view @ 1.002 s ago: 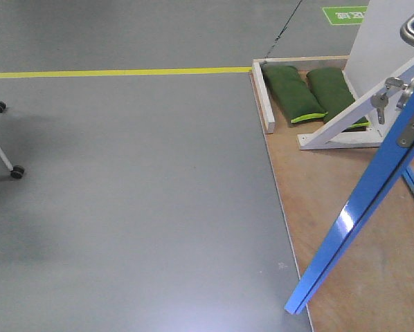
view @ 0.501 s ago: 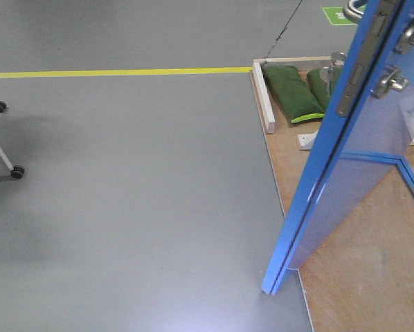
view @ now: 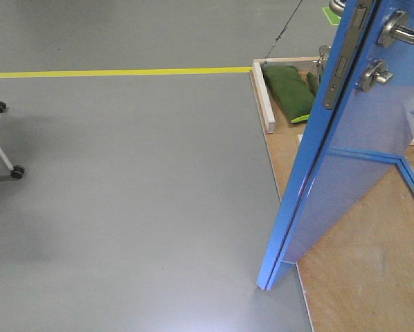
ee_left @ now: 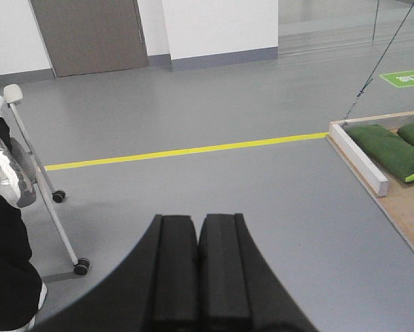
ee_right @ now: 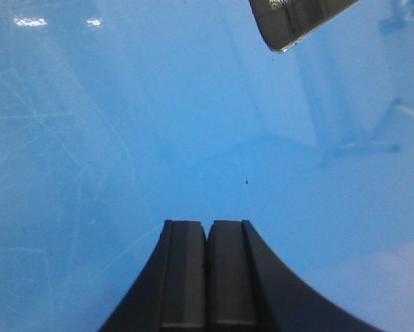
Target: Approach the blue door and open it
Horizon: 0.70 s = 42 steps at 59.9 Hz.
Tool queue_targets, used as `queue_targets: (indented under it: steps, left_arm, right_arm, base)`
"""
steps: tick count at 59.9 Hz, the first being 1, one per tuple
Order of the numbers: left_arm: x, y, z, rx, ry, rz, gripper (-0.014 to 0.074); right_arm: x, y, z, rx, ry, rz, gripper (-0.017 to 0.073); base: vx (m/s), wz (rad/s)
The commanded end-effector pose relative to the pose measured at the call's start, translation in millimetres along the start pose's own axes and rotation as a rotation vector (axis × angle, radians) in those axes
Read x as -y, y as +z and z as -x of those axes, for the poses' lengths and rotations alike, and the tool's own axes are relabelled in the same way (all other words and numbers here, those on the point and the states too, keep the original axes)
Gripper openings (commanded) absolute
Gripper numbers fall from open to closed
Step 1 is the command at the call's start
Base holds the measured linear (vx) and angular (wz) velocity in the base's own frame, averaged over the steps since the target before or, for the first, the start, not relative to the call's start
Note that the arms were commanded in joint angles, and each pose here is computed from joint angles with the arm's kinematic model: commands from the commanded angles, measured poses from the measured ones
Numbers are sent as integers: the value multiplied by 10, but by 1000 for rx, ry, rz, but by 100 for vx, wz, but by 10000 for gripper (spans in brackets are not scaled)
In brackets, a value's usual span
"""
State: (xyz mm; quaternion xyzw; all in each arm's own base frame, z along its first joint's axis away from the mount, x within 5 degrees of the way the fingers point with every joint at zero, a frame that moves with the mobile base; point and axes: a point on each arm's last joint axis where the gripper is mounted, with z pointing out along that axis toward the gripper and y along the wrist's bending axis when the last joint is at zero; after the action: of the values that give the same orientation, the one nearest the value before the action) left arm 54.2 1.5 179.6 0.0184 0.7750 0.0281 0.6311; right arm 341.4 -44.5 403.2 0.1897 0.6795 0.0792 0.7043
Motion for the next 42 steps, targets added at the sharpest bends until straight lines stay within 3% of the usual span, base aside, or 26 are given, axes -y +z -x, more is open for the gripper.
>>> queue_targets:
  steps: [1, 42]
  left_arm:
    - [4, -2, 63, 87, -9, -6, 70]
    - [4, -2, 63, 87, -9, -6, 70]
  right_arm:
    - [-71, -103, 287, 140, -26, 24, 2]
    - [-71, -103, 287, 140, -26, 24, 2]
  base:
    - [0, 0]
    - [0, 0]
